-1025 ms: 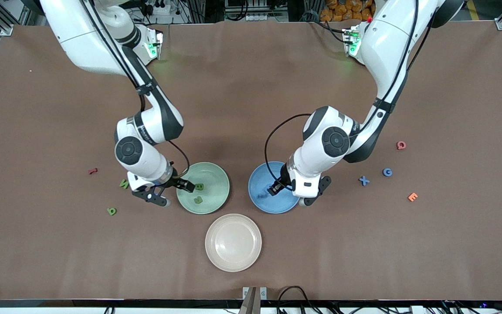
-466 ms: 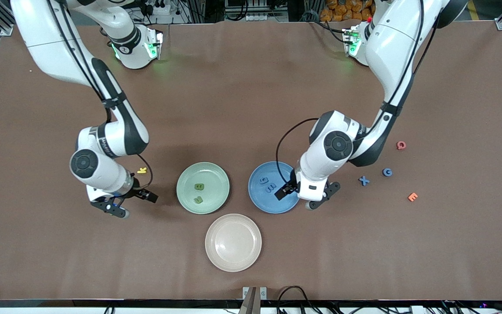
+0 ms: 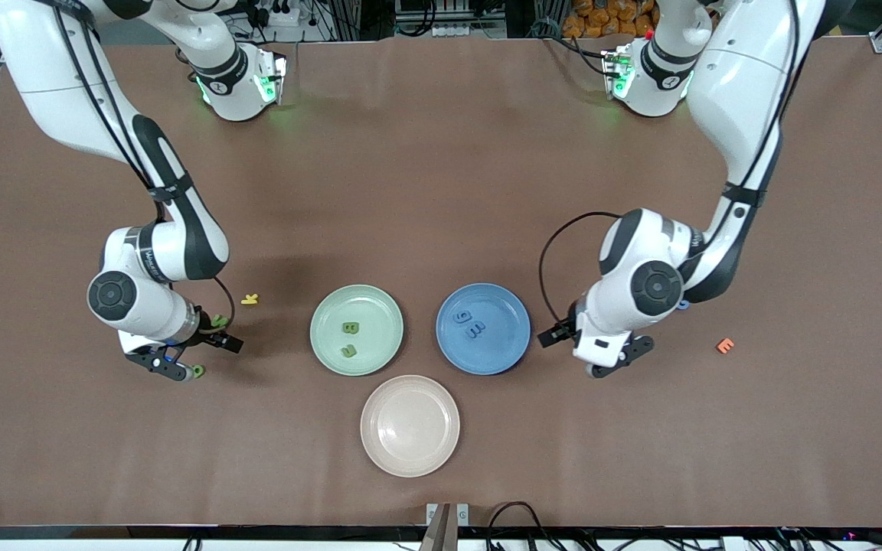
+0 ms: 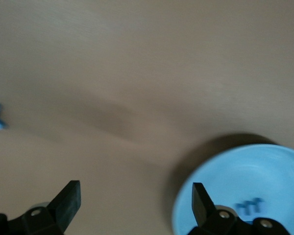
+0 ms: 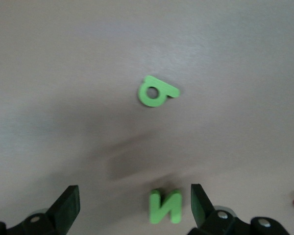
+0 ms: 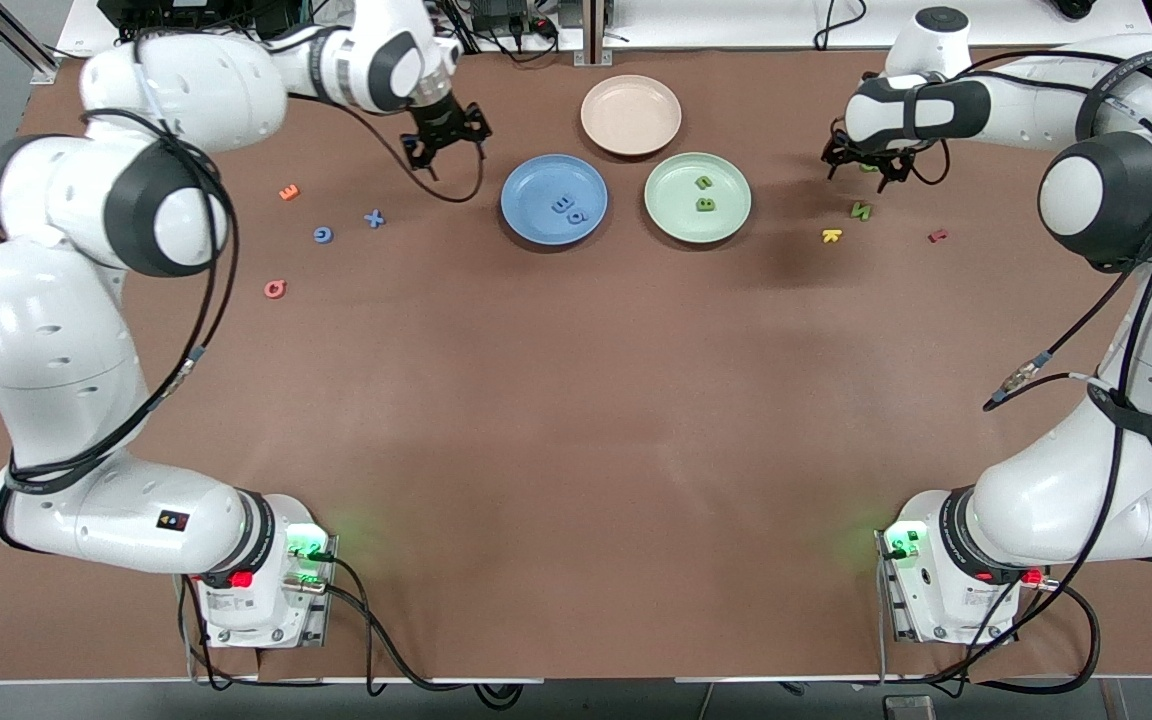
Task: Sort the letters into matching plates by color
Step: 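Move the left gripper to the blue c while the right gripper grasps green N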
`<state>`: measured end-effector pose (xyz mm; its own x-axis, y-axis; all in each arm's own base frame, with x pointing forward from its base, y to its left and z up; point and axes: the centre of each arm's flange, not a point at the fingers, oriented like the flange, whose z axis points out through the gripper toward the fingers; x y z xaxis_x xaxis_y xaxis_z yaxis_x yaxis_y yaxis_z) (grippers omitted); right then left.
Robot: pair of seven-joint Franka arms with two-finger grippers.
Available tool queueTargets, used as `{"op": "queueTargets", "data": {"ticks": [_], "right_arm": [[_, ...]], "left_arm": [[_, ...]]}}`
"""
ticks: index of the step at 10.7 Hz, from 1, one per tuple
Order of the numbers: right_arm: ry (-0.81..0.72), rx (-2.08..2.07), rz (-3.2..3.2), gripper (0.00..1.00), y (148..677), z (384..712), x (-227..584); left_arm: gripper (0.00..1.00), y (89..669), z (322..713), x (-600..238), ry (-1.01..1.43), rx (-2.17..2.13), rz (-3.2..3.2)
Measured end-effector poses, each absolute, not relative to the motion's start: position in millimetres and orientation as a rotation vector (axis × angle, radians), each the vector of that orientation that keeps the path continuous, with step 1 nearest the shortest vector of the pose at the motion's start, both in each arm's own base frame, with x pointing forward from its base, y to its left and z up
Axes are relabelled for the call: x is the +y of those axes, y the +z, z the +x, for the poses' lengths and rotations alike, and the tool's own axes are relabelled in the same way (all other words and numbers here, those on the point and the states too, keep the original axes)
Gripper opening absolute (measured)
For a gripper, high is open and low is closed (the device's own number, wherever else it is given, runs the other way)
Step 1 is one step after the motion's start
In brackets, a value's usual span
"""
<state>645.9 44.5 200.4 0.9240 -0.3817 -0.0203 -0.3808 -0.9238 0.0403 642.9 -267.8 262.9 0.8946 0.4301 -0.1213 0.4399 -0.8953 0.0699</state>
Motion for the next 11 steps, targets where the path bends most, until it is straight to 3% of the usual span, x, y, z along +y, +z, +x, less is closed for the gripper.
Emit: {"op": "queueTargets", "data": {"ticks": [6,8,10,11], "right_arm": [[-0.032,-0.570,3.030,1.00,179,630,28],[-0.027,-0.540,3.019,0.95,172,624,23],[-0.025,-0.517,3.017,0.82,171,622,20],[-0.029,-0.509,3.017,0.82,171,620,18]], "left_arm": [[1.00,263,607,-152,-0.174,0.335,3.186],[1.00,266,592,-133,-0.187,0.219,3.234],[1.00,261,581,-118,-0.153,0.161,3.266],[1.00,253,575,-110,-0.126,0.128,3.256]]}}
